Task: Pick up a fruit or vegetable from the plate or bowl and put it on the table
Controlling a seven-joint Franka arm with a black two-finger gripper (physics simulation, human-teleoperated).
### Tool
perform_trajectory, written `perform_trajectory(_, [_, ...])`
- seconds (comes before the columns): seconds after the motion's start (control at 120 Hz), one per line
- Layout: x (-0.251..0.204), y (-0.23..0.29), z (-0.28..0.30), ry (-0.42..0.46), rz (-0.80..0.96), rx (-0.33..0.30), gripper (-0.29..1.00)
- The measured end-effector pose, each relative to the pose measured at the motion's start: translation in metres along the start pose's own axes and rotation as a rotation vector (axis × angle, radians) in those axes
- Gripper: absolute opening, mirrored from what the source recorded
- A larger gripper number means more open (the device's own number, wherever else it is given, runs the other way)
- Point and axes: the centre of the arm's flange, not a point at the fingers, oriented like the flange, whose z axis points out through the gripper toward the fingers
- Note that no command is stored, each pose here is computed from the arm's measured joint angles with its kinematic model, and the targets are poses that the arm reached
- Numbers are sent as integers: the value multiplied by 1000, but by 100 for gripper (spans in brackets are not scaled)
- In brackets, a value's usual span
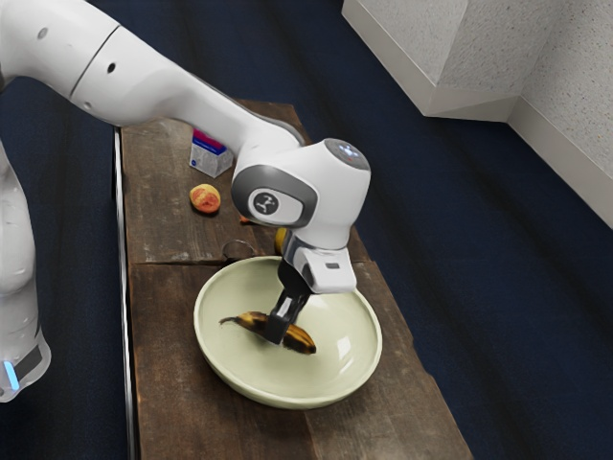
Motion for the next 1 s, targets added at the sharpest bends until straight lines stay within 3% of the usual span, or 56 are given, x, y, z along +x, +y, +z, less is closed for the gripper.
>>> perform_trajectory(0.208, [-4,0,-5,-30,-62,35,13])
perform_trajectory(0.5, [-23,-20,-53,-41,-215,110,9])
perform_trajectory(0.667, [-75,-60,-106,1,-396,133,9])
perform_trajectory(0.883, [-151,-76,-152,-53,-594,179,9])
perform_trajectory(1.0, [-203,-107,-162,-96,-741,132,10])
